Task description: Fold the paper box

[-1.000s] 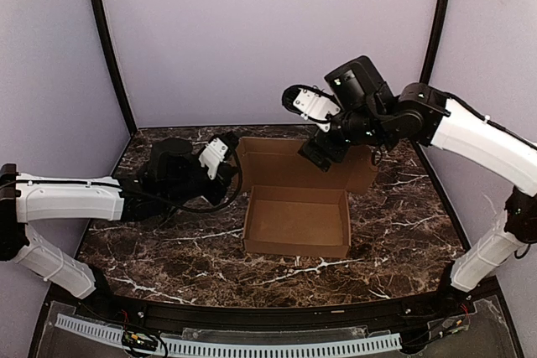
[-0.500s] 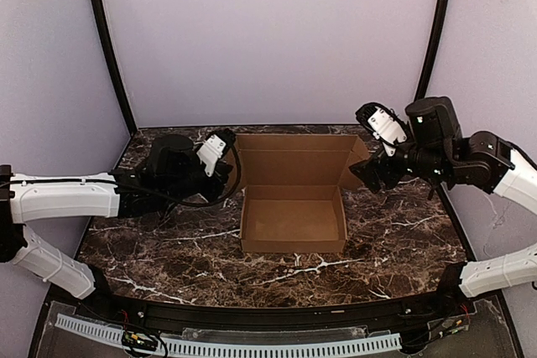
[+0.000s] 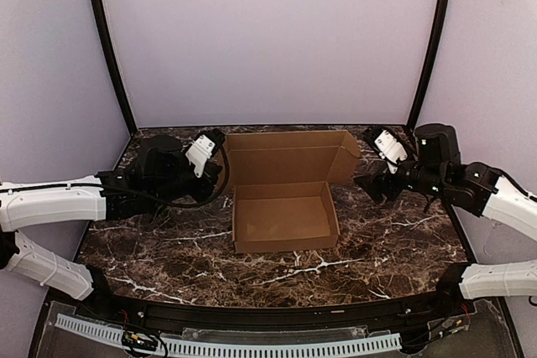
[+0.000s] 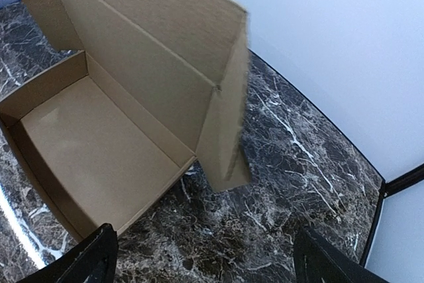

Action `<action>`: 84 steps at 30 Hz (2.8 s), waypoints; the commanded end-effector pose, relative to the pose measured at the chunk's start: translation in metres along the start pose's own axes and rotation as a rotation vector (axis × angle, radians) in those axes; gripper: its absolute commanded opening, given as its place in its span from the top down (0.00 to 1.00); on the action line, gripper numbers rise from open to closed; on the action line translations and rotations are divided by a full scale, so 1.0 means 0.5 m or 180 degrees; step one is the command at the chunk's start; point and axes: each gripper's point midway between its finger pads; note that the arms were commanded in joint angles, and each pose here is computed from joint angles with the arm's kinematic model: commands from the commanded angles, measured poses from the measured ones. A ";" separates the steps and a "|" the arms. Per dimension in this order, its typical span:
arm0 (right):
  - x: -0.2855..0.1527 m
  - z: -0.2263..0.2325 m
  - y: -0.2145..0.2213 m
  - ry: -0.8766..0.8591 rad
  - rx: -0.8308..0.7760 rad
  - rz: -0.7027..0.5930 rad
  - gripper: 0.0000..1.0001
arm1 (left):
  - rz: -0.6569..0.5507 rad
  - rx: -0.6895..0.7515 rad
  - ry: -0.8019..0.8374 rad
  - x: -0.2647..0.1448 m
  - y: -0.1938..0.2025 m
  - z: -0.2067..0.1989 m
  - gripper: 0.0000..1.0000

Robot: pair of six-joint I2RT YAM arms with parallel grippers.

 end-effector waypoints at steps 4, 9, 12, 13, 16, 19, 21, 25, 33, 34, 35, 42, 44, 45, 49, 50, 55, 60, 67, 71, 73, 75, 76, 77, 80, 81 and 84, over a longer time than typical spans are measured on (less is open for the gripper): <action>0.017 -0.028 -0.011 -0.0045 -0.0055 -0.0555 0.14 | -0.0013 -0.0039 -0.0024 -0.021 0.009 0.008 0.99; 0.042 -0.040 -0.005 -0.0191 0.0084 -0.0606 0.32 | -0.0021 -0.0039 0.0029 -0.022 0.009 0.003 0.99; 0.040 -0.031 -0.021 -0.0325 0.0037 -0.0817 0.35 | -0.0008 -0.0031 0.0048 -0.022 0.013 0.001 0.99; 0.042 -0.034 -0.022 -0.0318 0.0018 -0.0847 0.36 | -0.0004 -0.0029 0.0052 -0.022 0.014 0.000 0.99; 0.052 -0.041 -0.019 -0.0326 -0.0032 -0.0861 0.41 | 0.0000 -0.0022 0.0054 -0.023 0.015 0.001 0.99; 0.054 -0.046 -0.028 -0.0359 -0.0091 -0.0977 0.43 | -0.0004 -0.0018 0.0064 -0.023 0.014 -0.001 0.99; 0.060 -0.050 -0.027 -0.0353 -0.0095 -0.0979 0.47 | -0.0003 -0.0019 0.0075 -0.022 0.014 -0.002 0.99; 0.082 -0.066 -0.016 -0.0301 -0.0077 -0.0872 0.53 | -0.0003 -0.0023 0.0087 -0.021 0.013 -0.004 0.99; 0.113 -0.059 0.003 -0.0405 -0.0035 -0.0773 0.68 | 0.0009 -0.0008 0.0082 -0.018 0.012 -0.004 0.99; 0.113 -0.059 0.001 -0.0406 -0.0038 -0.0789 0.70 | 0.0009 -0.0007 0.0078 -0.018 0.012 -0.004 0.99; 0.113 -0.060 -0.002 -0.0405 -0.0040 -0.0810 0.71 | 0.0010 -0.0002 0.0078 -0.018 0.012 -0.004 0.99; 0.111 -0.070 -0.021 -0.0371 -0.0081 -0.0923 0.76 | 0.0023 0.0003 0.0077 -0.016 0.012 -0.004 0.99; 0.110 -0.071 -0.027 -0.0370 -0.0094 -0.0956 0.78 | 0.0020 0.0006 0.0074 -0.016 0.012 -0.004 0.99; 0.110 -0.071 -0.029 -0.0374 -0.0093 -0.0963 0.80 | 0.0019 0.0009 0.0073 -0.016 0.011 -0.004 0.99; 0.113 -0.068 -0.027 -0.0402 -0.0083 -0.0958 0.89 | 0.0018 0.0011 0.0071 -0.016 0.011 -0.004 0.99; 0.114 -0.067 -0.026 -0.0409 -0.0076 -0.0951 0.91 | 0.0019 0.0014 0.0075 -0.016 0.010 -0.005 0.99; 0.112 -0.064 -0.024 -0.0432 -0.0024 -0.0955 1.00 | -0.0006 0.0007 0.0061 -0.021 0.006 -0.001 0.99; 0.100 -0.060 -0.043 -0.0529 0.0047 -0.1045 1.00 | -0.0040 -0.0027 0.0116 -0.022 -0.007 -0.008 0.99; 0.080 -0.063 -0.076 -0.0556 0.0096 -0.1094 1.00 | -0.0031 -0.0138 0.0164 -0.027 -0.036 -0.015 0.99; 0.066 -0.061 -0.100 -0.0557 0.0173 -0.1089 1.00 | 0.0028 -0.0205 0.0213 -0.031 -0.053 -0.021 0.99; 0.060 -0.053 -0.109 -0.0565 0.0221 -0.1054 1.00 | 0.0065 -0.0262 0.0247 -0.031 -0.060 -0.026 0.99; 0.055 -0.046 -0.118 -0.0574 0.0295 -0.0999 1.00 | 0.0090 -0.0321 0.0286 -0.030 -0.068 -0.032 0.99; 0.052 -0.044 -0.122 -0.0583 0.0358 -0.0979 1.00 | 0.0100 -0.0328 0.0311 -0.028 -0.071 -0.036 0.99; 0.050 -0.041 -0.126 -0.0596 0.0422 -0.0959 1.00 | 0.0129 -0.0424 0.0313 -0.027 -0.070 -0.036 0.99; 0.051 -0.027 -0.135 -0.0665 0.0610 -0.0876 1.00 | 0.0192 -0.0534 0.0357 -0.020 -0.067 -0.044 0.99; 0.053 -0.024 -0.137 -0.0663 0.0647 -0.0846 1.00 | 0.0217 -0.0587 0.0361 -0.018 -0.065 -0.046 0.99; 0.056 -0.018 -0.141 -0.0588 0.0738 -0.0783 1.00 | 0.0301 -0.0686 0.0383 -0.008 -0.057 -0.053 0.99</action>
Point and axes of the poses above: each gripper's point midway between its finger pads, its own x axis out along the fingers, its own z axis along the line the jaws close on, y = z × x, and after that the axes turned 12 degrees about -x, right-handed
